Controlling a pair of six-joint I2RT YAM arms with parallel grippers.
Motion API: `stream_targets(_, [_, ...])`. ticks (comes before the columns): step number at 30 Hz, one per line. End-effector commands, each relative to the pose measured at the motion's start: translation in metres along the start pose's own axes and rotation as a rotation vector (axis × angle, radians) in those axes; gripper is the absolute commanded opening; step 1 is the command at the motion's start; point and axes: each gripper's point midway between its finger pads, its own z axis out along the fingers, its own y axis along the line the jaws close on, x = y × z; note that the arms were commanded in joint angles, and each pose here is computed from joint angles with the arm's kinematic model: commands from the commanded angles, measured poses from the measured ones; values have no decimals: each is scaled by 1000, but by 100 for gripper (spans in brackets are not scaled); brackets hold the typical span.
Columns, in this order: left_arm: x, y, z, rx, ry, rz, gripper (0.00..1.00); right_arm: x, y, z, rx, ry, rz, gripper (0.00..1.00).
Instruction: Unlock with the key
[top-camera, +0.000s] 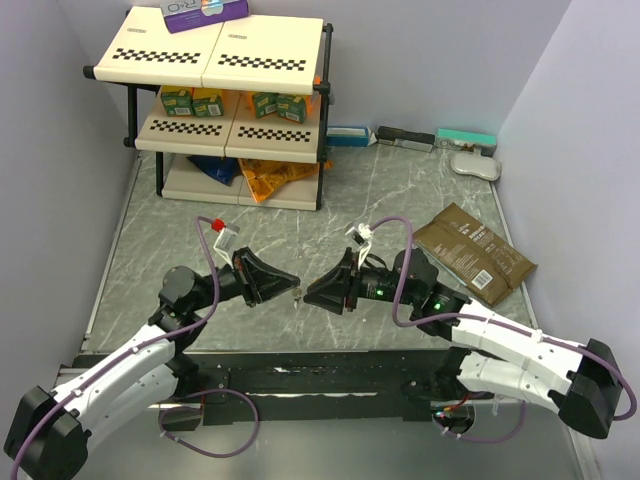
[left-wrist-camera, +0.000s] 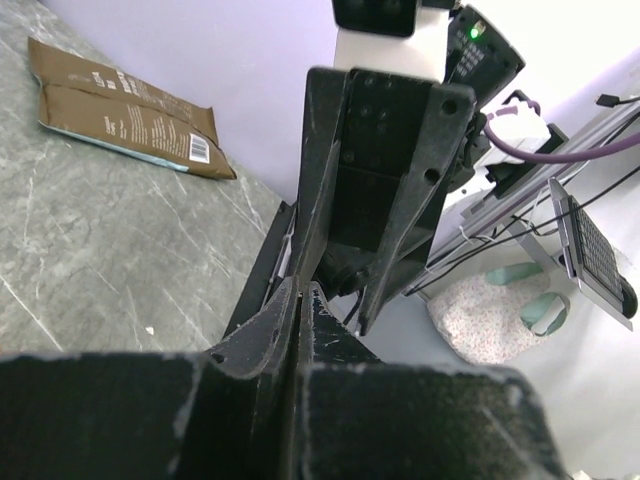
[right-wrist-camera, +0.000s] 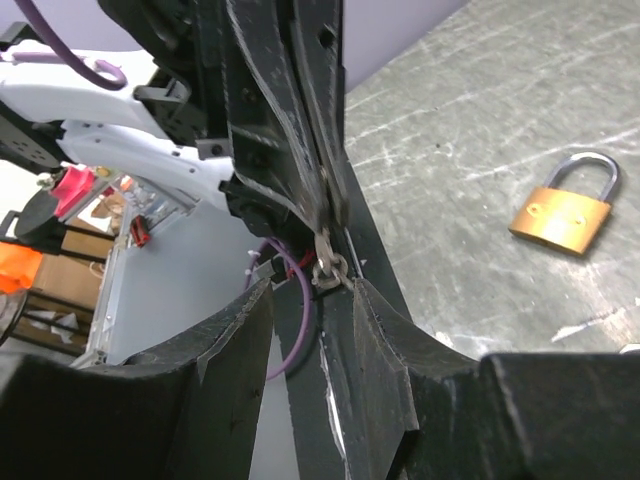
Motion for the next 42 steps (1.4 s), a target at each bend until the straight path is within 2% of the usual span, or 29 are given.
stream_targets(1, [-11, -21, 3, 81, -15, 46, 1, -28, 24, 6, -92, -54, -42, 45])
stream_targets(7, [-10, -22, 4, 85, -11, 50, 1, -30, 23, 10, -96, -48, -47, 44])
stream_targets(17, [-9, -23, 6, 91, -11, 41, 1, -31, 26, 17, -125, -43, -32, 30])
stream_targets(30, [-12, -24, 10, 97, -6, 49, 1, -29, 25, 17, -130, -42, -25, 20])
stream_targets(33, [-12, -25, 10, 97, -10, 50, 1, -30, 24, 18, -125, -45, -22, 11])
stream_targets(34, [-12, -24, 10, 96, -9, 51, 1, -29, 23, 18, -119, -42, -21, 3])
stream_targets(35, [-12, -25, 10, 98, -11, 53, 1, -27, 23, 18, -118, -40, -19, 0])
stream_targets(40, [-13, -22, 11, 72, -4, 79, 1, -29, 21, 17, -108, -52, -21, 0])
stream_targets(41, [-13, -16, 11, 42, -4, 69, 3, -27, 20, 17, -102, -50, -18, 0])
stream_targets(42, [-14, -17, 11, 36, -7, 71, 12, -30, 19, 16, -95, -61, -21, 0])
